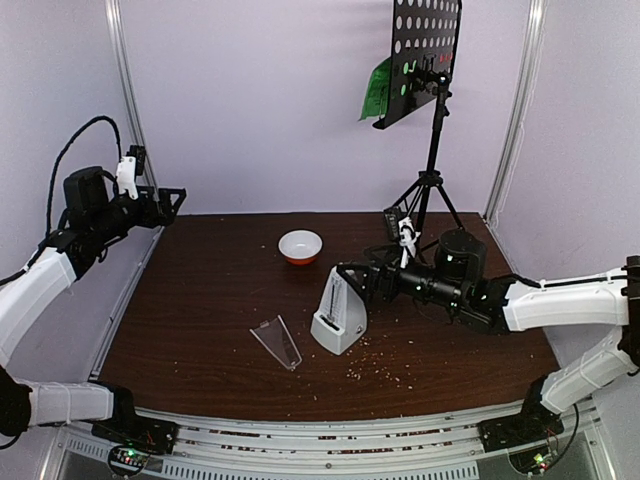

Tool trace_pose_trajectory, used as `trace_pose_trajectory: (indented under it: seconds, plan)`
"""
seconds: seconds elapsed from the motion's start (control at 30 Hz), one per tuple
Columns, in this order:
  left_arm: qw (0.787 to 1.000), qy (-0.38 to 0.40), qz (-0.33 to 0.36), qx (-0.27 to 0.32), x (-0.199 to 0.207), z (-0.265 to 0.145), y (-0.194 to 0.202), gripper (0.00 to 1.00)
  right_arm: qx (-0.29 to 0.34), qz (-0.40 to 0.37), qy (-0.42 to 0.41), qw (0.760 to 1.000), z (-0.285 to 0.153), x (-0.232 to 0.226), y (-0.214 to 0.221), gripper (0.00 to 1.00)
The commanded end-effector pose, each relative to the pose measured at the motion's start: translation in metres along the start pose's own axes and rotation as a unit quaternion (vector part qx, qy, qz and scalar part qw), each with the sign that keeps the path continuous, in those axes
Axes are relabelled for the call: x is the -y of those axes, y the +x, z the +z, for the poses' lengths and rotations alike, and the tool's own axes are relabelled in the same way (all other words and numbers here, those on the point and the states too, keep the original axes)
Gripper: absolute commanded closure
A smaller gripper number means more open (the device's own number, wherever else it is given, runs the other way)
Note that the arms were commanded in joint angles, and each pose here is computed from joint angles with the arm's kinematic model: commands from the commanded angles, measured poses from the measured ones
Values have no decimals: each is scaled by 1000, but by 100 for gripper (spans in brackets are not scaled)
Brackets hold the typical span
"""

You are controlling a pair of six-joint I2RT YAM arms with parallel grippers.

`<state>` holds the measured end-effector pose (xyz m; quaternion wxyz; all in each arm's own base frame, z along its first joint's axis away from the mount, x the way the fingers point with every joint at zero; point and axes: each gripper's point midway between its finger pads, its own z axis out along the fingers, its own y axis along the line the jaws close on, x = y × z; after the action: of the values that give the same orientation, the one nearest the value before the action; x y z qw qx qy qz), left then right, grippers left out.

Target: Pack up the instrument practice props

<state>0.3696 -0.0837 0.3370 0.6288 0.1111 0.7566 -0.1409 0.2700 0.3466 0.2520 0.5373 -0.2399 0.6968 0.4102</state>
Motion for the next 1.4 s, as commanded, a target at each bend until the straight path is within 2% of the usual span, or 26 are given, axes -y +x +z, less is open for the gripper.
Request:
trace_pose_trajectory:
  seconds: [0.0, 0.3, 0.6, 1.07, 1.37]
  plan:
    - [1000, -1, 10, 12, 0, 2, -4, 2, 19, -20, -25, 999, 7, -8, -4, 0]
    - [1000, -2, 10, 8, -1, 4, -1, 2, -12, -54, 20, 998, 30, 12, 28, 0]
    - [1000, -2, 9, 2, -2, 7, 3, 2, -14, -57, 54, 997, 40, 28, 50, 0]
    - [1000, 2, 8, 6, 0, 4, 1, 2, 14, -47, 111, 993, 41, 41, 57, 0]
    - [1000, 5, 5, 2, 1, 6, 3, 2, 3, -60, 123, 991, 43, 42, 68, 5]
